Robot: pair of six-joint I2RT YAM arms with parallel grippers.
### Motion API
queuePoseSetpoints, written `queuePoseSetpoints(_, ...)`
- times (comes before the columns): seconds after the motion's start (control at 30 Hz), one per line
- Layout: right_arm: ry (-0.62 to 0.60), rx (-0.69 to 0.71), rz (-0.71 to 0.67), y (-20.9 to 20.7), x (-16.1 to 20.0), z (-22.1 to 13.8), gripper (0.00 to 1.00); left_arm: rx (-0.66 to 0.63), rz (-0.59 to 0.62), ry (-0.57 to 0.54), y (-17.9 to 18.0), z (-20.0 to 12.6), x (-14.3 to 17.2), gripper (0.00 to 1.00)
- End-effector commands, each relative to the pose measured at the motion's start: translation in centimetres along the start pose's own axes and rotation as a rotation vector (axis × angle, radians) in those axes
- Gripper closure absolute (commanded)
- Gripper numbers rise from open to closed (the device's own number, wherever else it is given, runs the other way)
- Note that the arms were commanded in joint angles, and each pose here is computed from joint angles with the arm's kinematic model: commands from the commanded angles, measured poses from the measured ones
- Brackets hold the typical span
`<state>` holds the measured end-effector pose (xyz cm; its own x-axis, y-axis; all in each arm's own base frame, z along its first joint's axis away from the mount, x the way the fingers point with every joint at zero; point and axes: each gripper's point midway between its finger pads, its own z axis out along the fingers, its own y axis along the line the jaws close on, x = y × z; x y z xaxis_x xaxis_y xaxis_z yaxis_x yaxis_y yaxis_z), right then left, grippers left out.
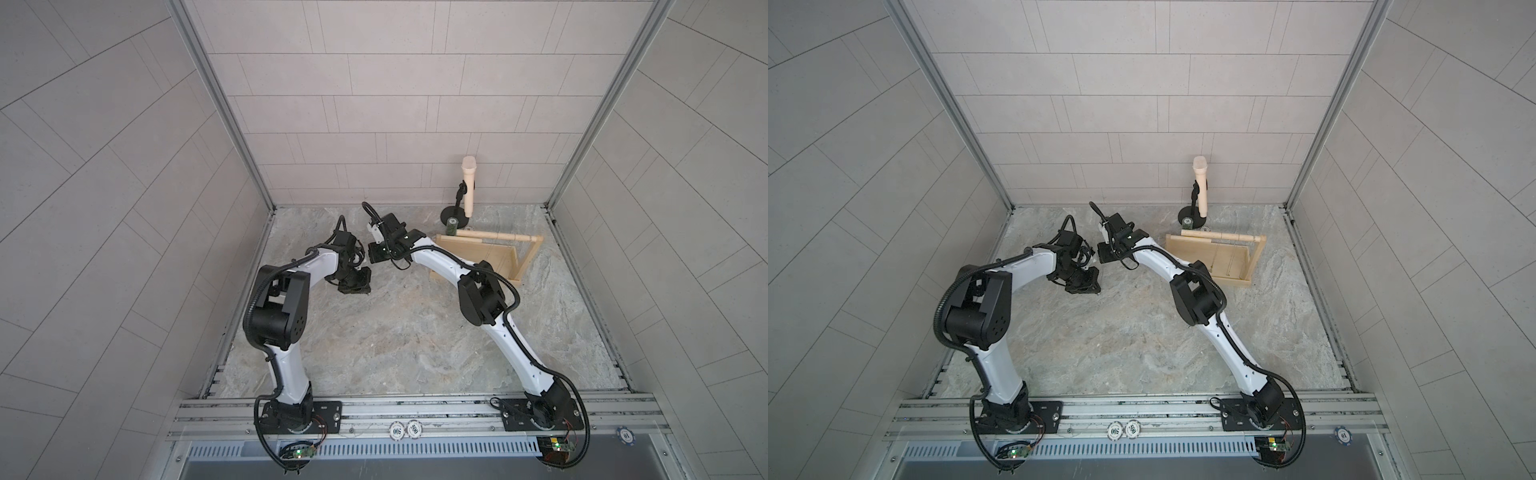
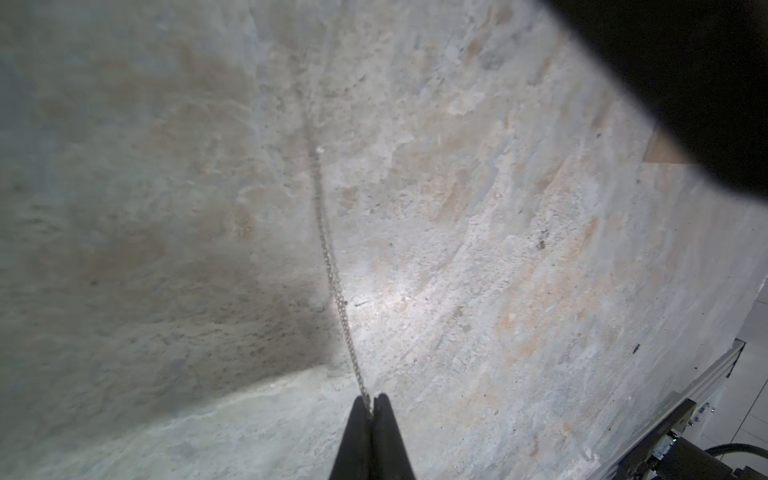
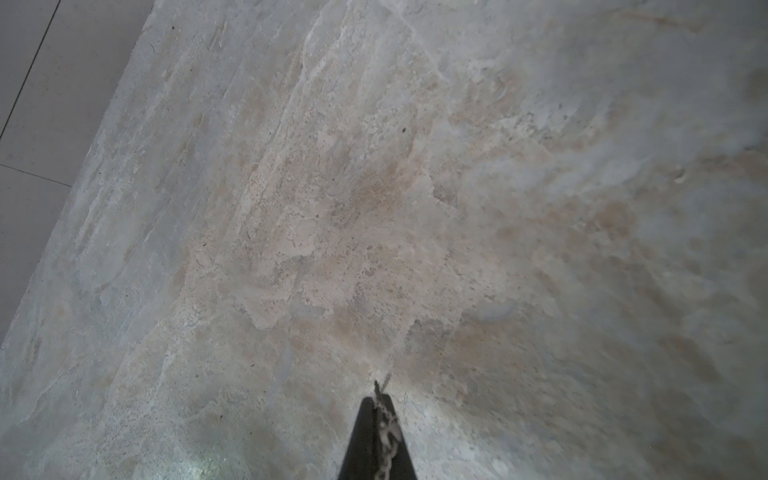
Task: Take the necklace off the jewelry display stand
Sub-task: Place the necklace at the center of the board.
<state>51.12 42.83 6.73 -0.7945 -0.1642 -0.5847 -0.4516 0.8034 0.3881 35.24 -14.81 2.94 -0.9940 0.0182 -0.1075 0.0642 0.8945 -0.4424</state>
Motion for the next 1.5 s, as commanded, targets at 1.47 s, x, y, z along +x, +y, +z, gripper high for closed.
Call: queuePoseSetpoints(1.47,0.012,0.014,-0.003,-1.1,1.2,2.5,1.0,-0.119,0.013,0.04,2.6,0.0,0.1,0.83)
